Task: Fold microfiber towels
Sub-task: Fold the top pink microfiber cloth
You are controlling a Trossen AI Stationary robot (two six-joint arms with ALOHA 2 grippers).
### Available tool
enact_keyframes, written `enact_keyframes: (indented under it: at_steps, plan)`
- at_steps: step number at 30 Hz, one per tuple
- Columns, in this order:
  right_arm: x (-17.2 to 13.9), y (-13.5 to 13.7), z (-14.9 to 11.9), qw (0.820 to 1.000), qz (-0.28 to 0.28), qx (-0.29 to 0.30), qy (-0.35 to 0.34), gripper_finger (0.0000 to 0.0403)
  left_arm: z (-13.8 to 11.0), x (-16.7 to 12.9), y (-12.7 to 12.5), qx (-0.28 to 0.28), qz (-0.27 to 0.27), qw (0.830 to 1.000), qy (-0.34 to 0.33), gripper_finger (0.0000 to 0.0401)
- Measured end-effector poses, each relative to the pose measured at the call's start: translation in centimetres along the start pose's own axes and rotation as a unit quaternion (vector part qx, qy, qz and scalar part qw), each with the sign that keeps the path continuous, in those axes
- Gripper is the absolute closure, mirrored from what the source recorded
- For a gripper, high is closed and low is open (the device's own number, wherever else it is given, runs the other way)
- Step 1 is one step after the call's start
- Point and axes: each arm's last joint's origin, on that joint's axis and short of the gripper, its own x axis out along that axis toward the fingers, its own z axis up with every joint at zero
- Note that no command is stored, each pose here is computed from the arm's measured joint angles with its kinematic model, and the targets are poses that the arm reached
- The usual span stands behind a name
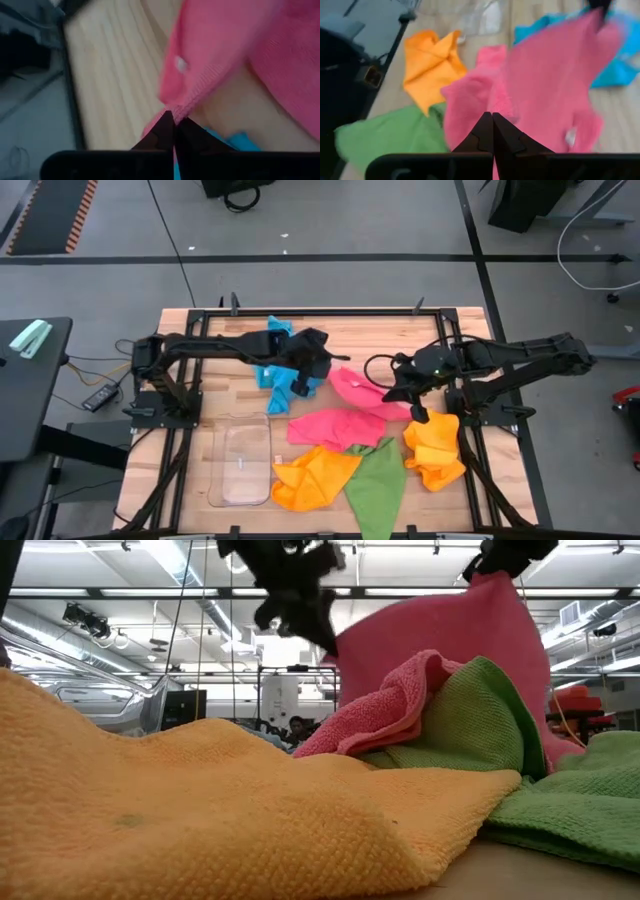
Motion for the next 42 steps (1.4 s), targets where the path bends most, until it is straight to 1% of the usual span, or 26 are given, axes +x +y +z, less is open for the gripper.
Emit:
enact_keyframes:
  at_steps: [2,4,9,11,15,17,21,24,27,30,34,37,42]
  plan:
    - [0.5,-0.4,0.2,0.999,-0.003,0.018,0.027,0.0400,0.0,-0.8,0.3,0.030,-0.009,0.999,0.005,0.0380]
    - [1.0,-0.8,0.4,0.998,-0.009,0.034,0.051,0.0400,0.2,-1.3,0.9,0.038,-0.009,0.999,-0.001,0.0381]
    - [2.4,-1.0,1.1,0.993,0.017,0.064,0.093,0.0400,0.2,-2.1,1.7,0.022,-0.016,1.000,0.011,0.0394]
    - [3.0,-1.0,1.3,0.991,0.034,0.073,0.103,0.0400,0.1,-2.4,1.6,0.015,-0.034,0.999,0.018,0.0387]
    - [4.2,-1.1,1.0,0.986,0.045,0.086,0.137,0.0400,-0.1,-2.3,1.1,0.005,-0.071,0.997,0.018,0.0375]
    - [4.7,-1.2,1.0,0.984,0.051,0.095,0.144,0.0400,-0.3,-2.2,0.8,-0.007,-0.095,0.995,0.013,0.0380]
    - [5.6,-0.9,1.2,0.978,0.090,0.115,0.148,0.0400,-0.3,-2.2,0.2,-0.021,-0.144,0.989,-0.002,0.0393]
    - [6.2,-0.5,1.1,0.974,0.099,0.125,0.162,0.0400,0.0,-2.3,-0.2,-0.035,-0.157,0.987,-0.010,0.0390]
    - [6.7,0.1,0.9,0.970,0.113,0.126,0.177,0.0400,0.3,-2.3,-0.6,-0.031,-0.163,0.986,-0.013,0.0374]
    - [6.8,0.7,0.8,0.965,0.133,0.133,0.185,0.0400,0.5,-2.3,-0.8,-0.021,-0.164,0.986,-0.018,0.0370]
    - [6.8,1.1,0.6,0.961,0.118,0.154,0.198,0.0400,0.7,-1.6,-0.8,-0.022,-0.159,0.987,-0.024,0.0386]
    - [7.0,1.3,0.1,0.958,0.098,0.166,0.211,0.0400,0.7,-0.3,-1.0,-0.026,-0.161,0.986,-0.021,0.0392]
    - [7.5,0.9,-1.4,0.946,0.058,0.198,0.249,0.0400,0.8,2.0,-1.2,-0.028,-0.153,0.987,-0.027,0.0378]
